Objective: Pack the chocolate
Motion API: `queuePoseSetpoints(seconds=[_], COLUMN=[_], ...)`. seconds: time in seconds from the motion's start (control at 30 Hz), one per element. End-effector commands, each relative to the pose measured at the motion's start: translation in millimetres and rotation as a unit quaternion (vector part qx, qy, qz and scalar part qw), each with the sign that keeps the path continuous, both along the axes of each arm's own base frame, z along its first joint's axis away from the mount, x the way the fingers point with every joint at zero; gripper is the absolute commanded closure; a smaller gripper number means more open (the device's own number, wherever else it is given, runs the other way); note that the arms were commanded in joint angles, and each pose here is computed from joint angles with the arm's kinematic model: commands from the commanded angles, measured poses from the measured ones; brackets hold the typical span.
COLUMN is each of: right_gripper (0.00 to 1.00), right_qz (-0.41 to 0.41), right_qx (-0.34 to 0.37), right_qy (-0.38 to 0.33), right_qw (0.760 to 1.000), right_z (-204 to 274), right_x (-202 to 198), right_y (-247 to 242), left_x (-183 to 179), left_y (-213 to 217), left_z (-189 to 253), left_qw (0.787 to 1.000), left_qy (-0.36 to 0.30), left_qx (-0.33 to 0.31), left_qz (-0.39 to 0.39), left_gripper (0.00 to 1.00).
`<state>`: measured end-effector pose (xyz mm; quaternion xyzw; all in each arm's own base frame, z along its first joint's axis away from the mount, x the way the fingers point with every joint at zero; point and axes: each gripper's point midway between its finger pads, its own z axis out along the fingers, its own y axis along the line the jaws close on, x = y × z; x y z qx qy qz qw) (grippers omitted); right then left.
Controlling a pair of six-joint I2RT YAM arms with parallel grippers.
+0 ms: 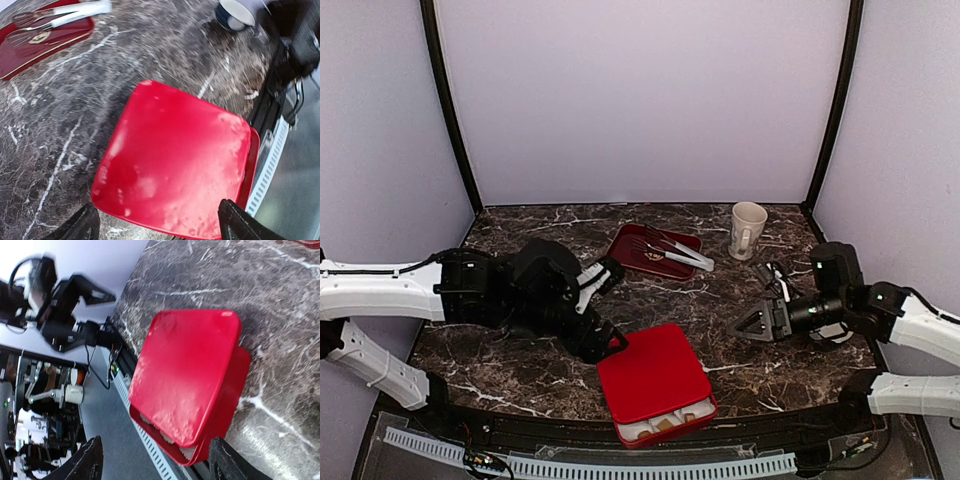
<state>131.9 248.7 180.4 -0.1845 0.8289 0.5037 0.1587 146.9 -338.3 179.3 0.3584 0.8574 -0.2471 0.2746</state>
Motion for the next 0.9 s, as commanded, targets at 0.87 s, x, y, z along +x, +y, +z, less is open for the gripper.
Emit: queuePoseSetpoints(seconds=[0.87], right_gripper=[0.21], right_qz=[0.130], right_qx=[-0.054], right_qy=[0.059], right_qw=[0.988], right_z=[-103.0], right_x=[-111.1], right_y=[67.5], left_x=[79.7], left_y=[-12.9], left_z=[-75.9], left_qw=[0.968], left_qy=[0.239], left_qx=[-0.059], left_qz=[0.048], left_gripper=[0.13])
